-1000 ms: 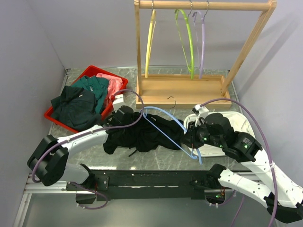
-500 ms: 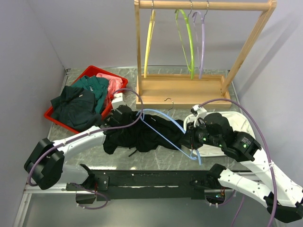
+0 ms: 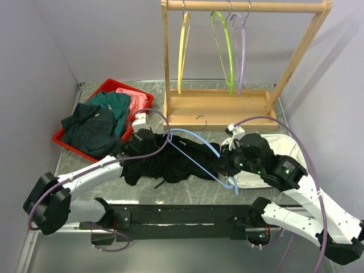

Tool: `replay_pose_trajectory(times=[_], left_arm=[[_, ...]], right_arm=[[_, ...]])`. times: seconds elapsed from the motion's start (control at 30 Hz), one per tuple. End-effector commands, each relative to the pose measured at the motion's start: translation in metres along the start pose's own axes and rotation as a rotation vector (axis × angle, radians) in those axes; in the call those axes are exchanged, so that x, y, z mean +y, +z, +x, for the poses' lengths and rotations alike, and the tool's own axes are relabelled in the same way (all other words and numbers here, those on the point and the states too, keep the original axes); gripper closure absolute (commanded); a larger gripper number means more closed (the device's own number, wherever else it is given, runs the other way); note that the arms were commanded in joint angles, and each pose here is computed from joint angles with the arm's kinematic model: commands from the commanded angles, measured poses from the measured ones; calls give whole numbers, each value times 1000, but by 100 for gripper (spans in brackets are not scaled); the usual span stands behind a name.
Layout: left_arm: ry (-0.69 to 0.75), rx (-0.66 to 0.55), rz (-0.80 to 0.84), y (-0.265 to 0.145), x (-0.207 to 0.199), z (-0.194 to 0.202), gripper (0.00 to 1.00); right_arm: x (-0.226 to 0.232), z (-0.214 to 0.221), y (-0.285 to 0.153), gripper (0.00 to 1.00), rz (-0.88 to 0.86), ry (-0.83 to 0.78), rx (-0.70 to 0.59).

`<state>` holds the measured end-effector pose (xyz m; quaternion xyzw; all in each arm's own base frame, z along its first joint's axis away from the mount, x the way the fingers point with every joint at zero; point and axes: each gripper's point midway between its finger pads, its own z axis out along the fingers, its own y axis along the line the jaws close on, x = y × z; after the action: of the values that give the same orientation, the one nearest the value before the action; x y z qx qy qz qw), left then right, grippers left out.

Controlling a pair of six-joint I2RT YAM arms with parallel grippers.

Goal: Place the shorts on the hanger

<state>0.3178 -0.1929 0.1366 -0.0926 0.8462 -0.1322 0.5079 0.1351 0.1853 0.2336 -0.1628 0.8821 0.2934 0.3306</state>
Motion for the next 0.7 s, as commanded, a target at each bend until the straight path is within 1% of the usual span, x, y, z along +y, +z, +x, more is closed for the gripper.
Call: replay_pose_trajectory(times=[0.0,0.13,0.27,0.4,0.57,0.67], left_arm=[[12,-75,105,-14,-13,-19,99],[19,-119,166,-27,-14,-25,99],[19,-136,169,-32,-13,-32,99],[-9,-153,171,-36,-16,-41,99],[-35,-175,211,-43,-25,-53,99],[-33,-187,227,-49,-28,-60,99]], right_arm=[[-1,-34,-3,100,29,-50,-140],[-5,-33,-4,100,55,-86,-128],[3,-22,-6,100,-6,-109,-86],[9,1,-3,100,-60,-136,-14],[36,28,-2,100,-166,-191,73],[50,35,-4,100,-200,-228,91]])
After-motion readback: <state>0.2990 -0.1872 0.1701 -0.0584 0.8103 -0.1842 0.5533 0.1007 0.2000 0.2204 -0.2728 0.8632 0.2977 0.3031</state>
